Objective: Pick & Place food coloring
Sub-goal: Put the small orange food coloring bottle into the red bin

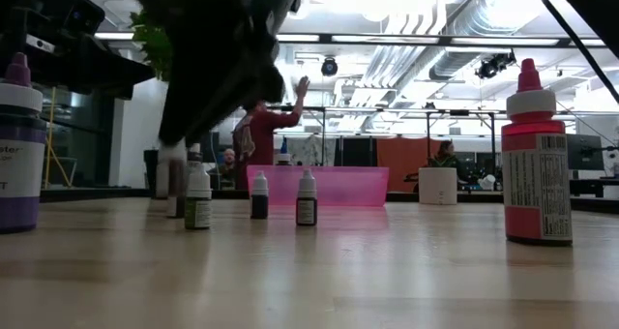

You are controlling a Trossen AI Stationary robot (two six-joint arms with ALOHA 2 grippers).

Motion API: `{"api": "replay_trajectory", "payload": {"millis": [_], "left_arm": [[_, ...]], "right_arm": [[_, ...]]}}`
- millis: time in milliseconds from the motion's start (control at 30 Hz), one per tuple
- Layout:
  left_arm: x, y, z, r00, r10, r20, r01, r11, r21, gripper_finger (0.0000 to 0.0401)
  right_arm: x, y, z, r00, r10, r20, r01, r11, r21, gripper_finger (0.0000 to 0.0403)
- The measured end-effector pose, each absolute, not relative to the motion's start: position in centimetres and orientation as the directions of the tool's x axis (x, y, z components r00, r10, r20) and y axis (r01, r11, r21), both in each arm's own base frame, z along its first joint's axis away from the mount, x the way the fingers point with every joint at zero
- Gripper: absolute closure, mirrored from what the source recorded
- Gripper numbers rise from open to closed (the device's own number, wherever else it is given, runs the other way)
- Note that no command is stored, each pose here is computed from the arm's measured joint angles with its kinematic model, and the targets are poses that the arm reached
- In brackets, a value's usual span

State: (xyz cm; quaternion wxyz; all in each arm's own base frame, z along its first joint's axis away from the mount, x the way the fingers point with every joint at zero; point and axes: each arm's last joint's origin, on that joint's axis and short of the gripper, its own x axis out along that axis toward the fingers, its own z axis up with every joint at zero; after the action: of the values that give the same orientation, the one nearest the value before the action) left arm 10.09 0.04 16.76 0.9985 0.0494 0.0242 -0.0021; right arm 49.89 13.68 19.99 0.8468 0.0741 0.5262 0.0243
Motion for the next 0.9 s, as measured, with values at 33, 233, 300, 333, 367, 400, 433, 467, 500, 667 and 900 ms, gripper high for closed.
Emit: {"api": "replay_trajectory", "payload": {"millis": [33, 233, 300, 333, 367, 400, 433, 467, 500, 667, 900], "left_arm": [[10.1, 0.0, 16.8, 0.999, -0.002, -0.049, 0.007, 0.995, 0.099, 0.0401], [10.1, 0.0, 16.8, 0.999, -0.002, -0.048, 0.006, 0.995, 0.099, 0.0401], [10.1, 0.0, 16.8, 0.999, -0.002, -0.048, 0.006, 0.995, 0.099, 0.0401], [10.1, 0.0, 16.8, 0.999, -0.002, -0.048, 0.006, 0.995, 0.098, 0.0401], [10.1, 0.0, 16.8, 0.999, -0.002, -0.049, 0.007, 0.995, 0.099, 0.0401], [10.1, 0.0, 16.8, 0.999, -0.002, -0.048, 0.007, 0.995, 0.099, 0.0401], [10.1, 0.0, 16.8, 0.999, -0.002, -0.048, 0.006, 0.995, 0.099, 0.0401], [10.1, 0.0, 16.8, 0.999, -0.002, -0.048, 0.006, 0.995, 0.098, 0.0401], [10.1, 0.0, 16.8, 0.999, -0.002, -0.048, 0.007, 0.995, 0.098, 0.0401], [10.1, 0.0, 16.8, 0.999, -0.002, -0.048, 0.006, 0.995, 0.099, 0.0401], [10.1, 0.0, 16.8, 0.999, -0.002, -0.049, 0.006, 0.995, 0.099, 0.0401]], "right_arm": [[49.7, 13.4, 20.6, 0.448, 0.104, -0.888, 0.049, 0.989, 0.141, 0.0363], [48.3, 10.9, 24.3, 0.45, 0.02, -0.893, 0.109, 0.991, 0.077, 0.0363], [47.7, 10.1, 25.9, 0.46, -0.001, -0.888, 0.122, 0.991, 0.062, 0.0363], [47.3, 9.6, 26.7, 0.457, -0.012, -0.889, 0.13, 0.99, 0.054, 0.0363], [46.9, 9.1, 27.3, 0.456, -0.025, -0.89, 0.138, 0.989, 0.043, 0.0363], [46.7, 8.6, 27.8, 0.452, -0.038, -0.891, 0.145, 0.989, 0.031, 0.0363], [46.3, 8.1, 28.4, 0.446, -0.052, -0.894, 0.155, 0.988, 0.02, 0.0363], [46.0, 7.6, 28.7, 0.432, -0.066, -0.899, 0.162, 0.987, 0.005, 0.0363], [45.6, 7.1, 29.2, 0.421, -0.084, -0.903, 0.168, 0.986, -0.013, 0.0363], [43.8, 4.4, 30.2, 0.367, -0.12, -0.923, 0.17, 0.984, -0.06, 0.0363], [39.8, 1.4, 28.7, 0.399, -0.121, -0.909, 0.2, 0.979, -0.043, 0.0363]]}}
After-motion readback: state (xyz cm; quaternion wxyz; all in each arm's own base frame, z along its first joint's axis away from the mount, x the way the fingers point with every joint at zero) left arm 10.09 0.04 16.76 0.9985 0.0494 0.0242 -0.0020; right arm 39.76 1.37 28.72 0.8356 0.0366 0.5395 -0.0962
